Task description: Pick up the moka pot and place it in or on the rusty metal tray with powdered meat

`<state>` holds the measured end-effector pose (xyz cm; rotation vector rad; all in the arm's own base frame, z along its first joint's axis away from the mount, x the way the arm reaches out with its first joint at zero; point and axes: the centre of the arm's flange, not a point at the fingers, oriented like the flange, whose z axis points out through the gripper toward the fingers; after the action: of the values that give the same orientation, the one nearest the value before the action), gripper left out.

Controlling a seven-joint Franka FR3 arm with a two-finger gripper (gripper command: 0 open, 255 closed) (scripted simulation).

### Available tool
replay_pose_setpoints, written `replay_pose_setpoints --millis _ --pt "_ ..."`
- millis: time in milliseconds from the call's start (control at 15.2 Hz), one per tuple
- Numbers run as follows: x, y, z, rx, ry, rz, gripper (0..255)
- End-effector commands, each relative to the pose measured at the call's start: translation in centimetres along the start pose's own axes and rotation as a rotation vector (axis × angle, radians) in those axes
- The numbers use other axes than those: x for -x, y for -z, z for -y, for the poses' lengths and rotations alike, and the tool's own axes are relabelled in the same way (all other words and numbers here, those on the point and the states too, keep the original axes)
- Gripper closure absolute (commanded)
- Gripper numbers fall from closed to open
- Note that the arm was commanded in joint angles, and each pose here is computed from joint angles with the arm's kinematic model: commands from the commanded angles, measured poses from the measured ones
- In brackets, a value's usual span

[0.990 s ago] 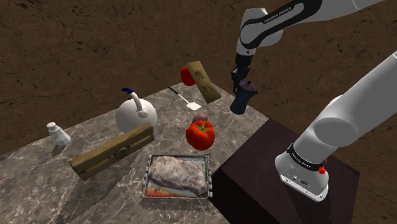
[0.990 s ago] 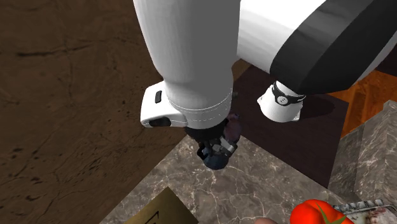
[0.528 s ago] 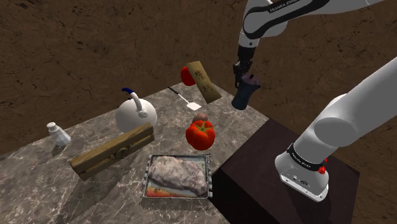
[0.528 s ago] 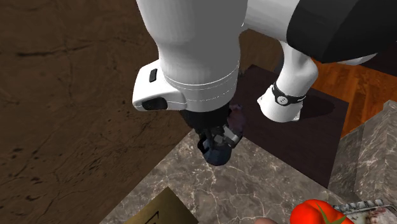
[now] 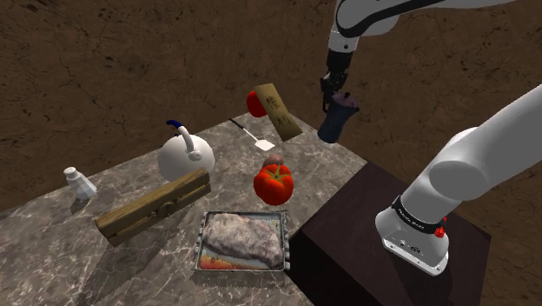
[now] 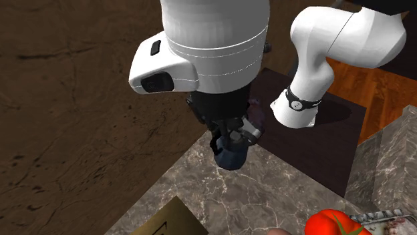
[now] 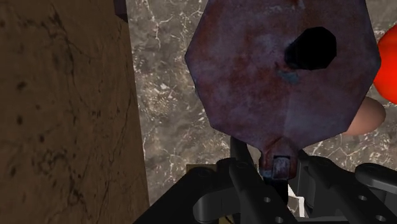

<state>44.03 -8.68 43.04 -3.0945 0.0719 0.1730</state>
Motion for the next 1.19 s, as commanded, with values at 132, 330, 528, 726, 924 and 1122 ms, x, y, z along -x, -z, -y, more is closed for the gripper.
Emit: replay_pose_setpoints --millis 132,330,528,726,924,1122 --pt "0.8 0.4 4.6 0.0 0.0 0.0 255" --pt "1.5 0.6 8.5 0.0 0.0 0.0 255" --pt "2.2 0.8 12.4 0.0 0.0 0.0 255" --pt "2.9 0.9 16.3 0.0 0.0 0.0 255" --pt "3.6 1.1 20.2 0.0 0.0 0.0 255" --pt "4.2 1.3 24.1 0.0 0.0 0.0 255"
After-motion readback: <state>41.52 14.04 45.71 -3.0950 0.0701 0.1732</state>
